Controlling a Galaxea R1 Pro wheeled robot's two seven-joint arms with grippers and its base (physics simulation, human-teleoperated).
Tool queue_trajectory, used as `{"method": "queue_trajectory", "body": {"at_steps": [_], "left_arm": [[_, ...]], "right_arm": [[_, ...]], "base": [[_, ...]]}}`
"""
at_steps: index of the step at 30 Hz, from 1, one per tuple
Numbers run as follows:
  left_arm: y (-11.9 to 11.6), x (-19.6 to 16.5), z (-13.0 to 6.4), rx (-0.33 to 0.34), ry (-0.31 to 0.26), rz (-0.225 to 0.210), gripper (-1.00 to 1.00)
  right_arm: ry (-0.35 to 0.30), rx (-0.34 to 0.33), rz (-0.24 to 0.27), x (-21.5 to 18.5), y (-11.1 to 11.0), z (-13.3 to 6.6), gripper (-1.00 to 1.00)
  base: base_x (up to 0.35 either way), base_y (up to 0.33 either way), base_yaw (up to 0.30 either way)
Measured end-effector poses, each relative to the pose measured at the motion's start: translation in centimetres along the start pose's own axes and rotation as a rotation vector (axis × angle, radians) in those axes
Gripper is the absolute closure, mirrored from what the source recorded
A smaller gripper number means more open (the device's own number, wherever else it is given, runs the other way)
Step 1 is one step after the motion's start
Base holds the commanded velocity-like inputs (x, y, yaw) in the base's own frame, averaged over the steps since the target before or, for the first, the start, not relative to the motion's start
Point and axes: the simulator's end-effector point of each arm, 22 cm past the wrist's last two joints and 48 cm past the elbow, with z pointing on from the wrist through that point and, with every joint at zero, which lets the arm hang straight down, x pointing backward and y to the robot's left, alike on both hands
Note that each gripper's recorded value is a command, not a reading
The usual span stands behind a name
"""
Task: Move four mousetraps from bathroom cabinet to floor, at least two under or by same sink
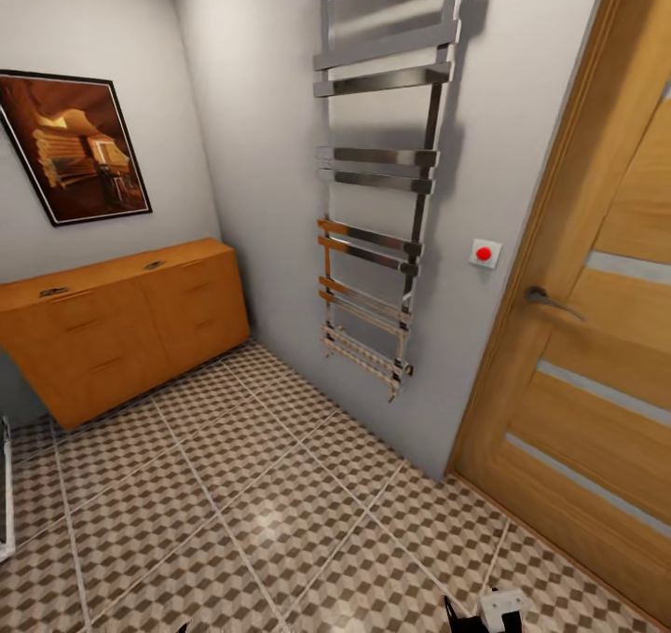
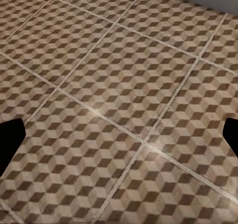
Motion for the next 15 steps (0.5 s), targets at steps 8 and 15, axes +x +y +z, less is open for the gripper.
{"method": "queue_trajectory", "body": {"at_steps": [8, 15], "left_arm": [[0.01, 0.0, 0.0, -0.001, 0.0, 0.0, -1.0], [0.03, 0.0, 0.0, -0.001, 0.0, 0.0, -1.0]], "right_arm": [[0.0, 0.0, 0.0, 0.0, 0.0, 0.0, -1.0], [0.0, 0.0, 0.0, 0.0, 0.01, 0.0, -1.0]], "base": [[0.0, 0.0, 0.287], [0.0, 0.0, 0.287]]}}
